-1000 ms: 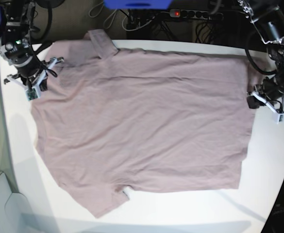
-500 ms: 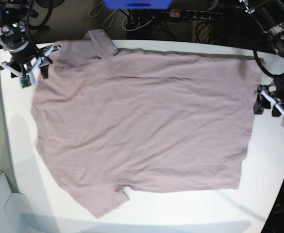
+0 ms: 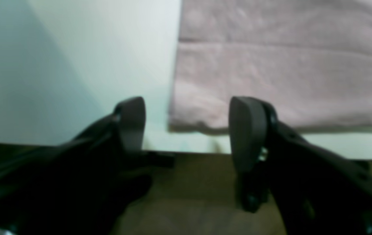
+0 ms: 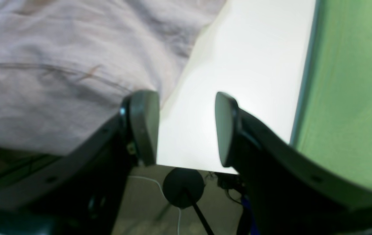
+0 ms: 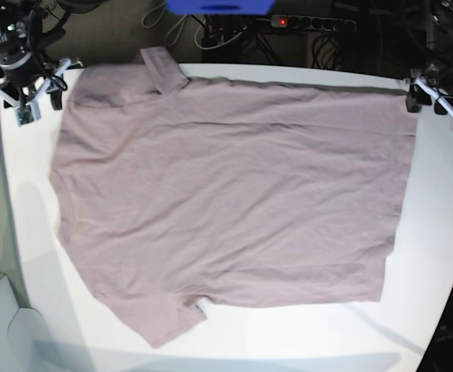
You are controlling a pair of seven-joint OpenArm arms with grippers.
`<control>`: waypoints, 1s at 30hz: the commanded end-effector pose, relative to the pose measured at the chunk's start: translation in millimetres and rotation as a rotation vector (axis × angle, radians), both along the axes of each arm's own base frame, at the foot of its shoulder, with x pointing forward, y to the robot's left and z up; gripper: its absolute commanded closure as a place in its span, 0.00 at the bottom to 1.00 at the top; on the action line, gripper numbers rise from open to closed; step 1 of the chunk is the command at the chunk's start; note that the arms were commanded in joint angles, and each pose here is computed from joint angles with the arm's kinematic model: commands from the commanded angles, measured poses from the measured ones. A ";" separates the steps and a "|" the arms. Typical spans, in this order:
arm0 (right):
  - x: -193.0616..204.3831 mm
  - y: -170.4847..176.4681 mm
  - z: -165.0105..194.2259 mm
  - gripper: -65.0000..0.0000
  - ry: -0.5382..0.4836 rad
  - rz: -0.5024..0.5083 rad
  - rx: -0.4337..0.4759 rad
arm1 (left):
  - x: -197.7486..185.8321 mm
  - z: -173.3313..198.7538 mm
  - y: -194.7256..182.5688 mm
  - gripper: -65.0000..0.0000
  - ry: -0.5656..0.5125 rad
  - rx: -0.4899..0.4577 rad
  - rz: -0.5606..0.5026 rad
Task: Layout the t-shirt on the table in an organized manner, then fold the t-shirt properly
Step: 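Open both grippers and move them to the shirt's side edge corners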
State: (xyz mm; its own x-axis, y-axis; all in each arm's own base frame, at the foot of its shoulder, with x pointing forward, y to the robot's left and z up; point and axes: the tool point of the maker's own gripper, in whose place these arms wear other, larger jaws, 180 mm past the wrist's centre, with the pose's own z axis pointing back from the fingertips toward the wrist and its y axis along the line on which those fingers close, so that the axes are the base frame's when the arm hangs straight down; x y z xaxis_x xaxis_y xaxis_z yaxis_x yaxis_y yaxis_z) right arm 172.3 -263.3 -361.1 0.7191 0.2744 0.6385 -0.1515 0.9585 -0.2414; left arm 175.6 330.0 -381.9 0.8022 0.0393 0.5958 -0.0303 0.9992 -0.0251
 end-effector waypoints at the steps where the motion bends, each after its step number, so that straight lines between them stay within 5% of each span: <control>1: 0.6 -2.1 6.5 0.56 -0.023 0.005 -0.008 | -0.2 7.2 10.0 0.36 -0.023 0.017 0.017; 8: -5.7 -1.8 3.6 0.56 -0.007 0.005 -0.005 | -17.2 -25.6 22.6 0.36 0.030 -0.079 0.134; 27: -12.9 -2.3 0.4 0.56 0.014 0.006 -0.008 | 5.3 -20.5 17.7 0.36 -0.021 -0.099 0.132; 30: -12.9 -2.3 0.4 0.56 0.014 0.006 -0.008 | 1.1 -27.8 17.7 0.45 -0.004 -0.116 0.143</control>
